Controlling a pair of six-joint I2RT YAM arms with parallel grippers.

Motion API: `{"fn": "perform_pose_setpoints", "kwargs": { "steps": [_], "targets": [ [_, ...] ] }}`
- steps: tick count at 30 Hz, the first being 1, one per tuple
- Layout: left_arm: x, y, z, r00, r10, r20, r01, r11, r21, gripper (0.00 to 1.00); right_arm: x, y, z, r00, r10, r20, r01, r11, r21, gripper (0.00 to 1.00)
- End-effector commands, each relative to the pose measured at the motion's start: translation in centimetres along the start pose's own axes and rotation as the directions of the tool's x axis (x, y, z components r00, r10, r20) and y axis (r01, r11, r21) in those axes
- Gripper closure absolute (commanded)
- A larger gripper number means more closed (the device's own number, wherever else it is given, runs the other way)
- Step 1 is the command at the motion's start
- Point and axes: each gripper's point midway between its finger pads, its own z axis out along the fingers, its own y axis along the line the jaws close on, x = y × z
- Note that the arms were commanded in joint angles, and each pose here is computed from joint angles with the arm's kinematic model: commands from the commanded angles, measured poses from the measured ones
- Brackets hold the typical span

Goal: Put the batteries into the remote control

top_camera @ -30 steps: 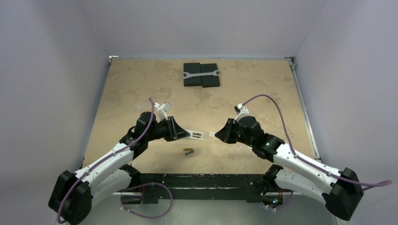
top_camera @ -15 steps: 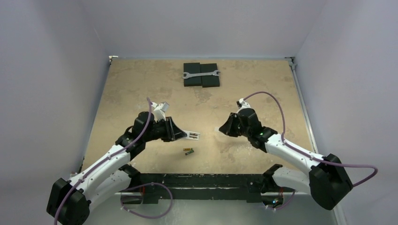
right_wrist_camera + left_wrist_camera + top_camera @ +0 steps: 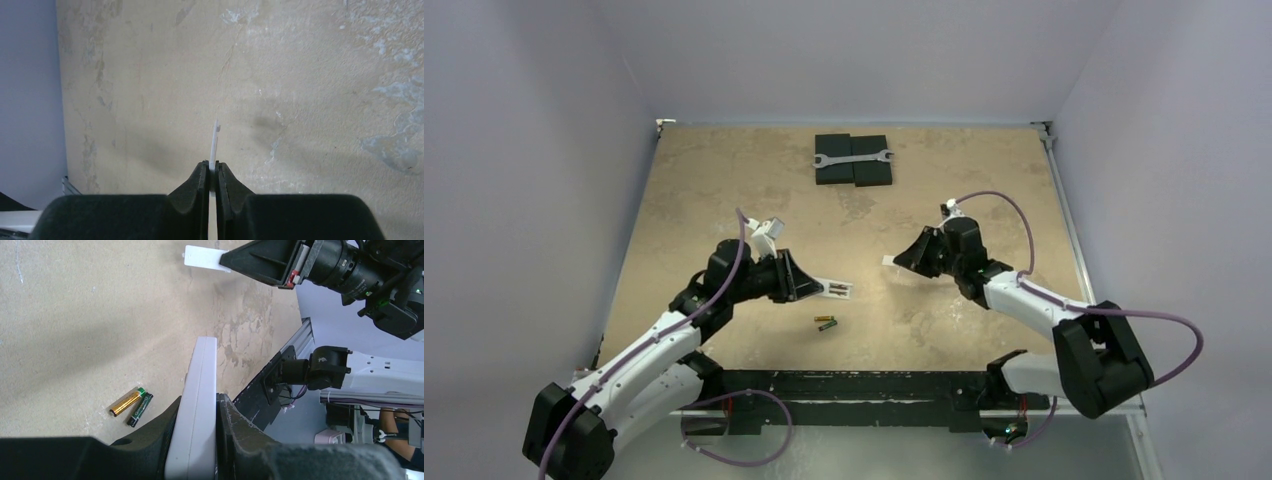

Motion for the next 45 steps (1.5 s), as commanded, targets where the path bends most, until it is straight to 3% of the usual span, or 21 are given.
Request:
{"fn": "perform_pose_setpoints", "kwargs": {
  "steps": [1,19,25,30,32,39,45],
  "targets": [
    [-0.4,-1.2,0.2,1.000,0.010,0.021,-0.012,0.997,0.075,1.00,-1.4,0.8,0.6,0.998,0.052,0.036,-0.049,0.996,-0.080,1.00],
    [0.4,-1.5,0.6,0.999,-0.039,-0.002,0.038,0.991,0.129,1.00,-1.2,-2.4,3.3,0.988,0.154,-0.011,-0.154,0.987,-0.054,0.98],
    [0.6,-1.3,0.9,0.999,-0.054,-0.006,0.054,0.990,0.134,1.00,-0.7,-3.5,3.6,0.987,0.161,-0.017,-0.162,0.986,-0.025,0.89],
    [0.8,-1.0,1.1,0.998,-0.066,-0.009,0.067,0.989,0.133,1.00,-0.5,-4.1,3.6,0.987,0.162,-0.017,-0.162,0.987,-0.002,0.68],
    [1.0,-0.9,1.2,0.997,-0.076,-0.011,0.077,0.988,0.136,1.00,-0.5,-4.2,3.6,0.987,0.159,-0.019,-0.159,0.987,0.002,0.64],
    [1.2,-0.5,1.7,0.995,-0.096,-0.017,0.097,0.986,0.135,1.00,-0.5,-4.8,3.2,0.989,0.146,-0.013,-0.146,0.989,0.037,0.54],
    [1.4,0.3,2.4,0.993,-0.117,-0.017,0.119,0.986,0.121,1.00,-0.8,-6.0,2.4,0.993,0.116,0.012,-0.116,0.987,0.115,0.51]
  ]
}}
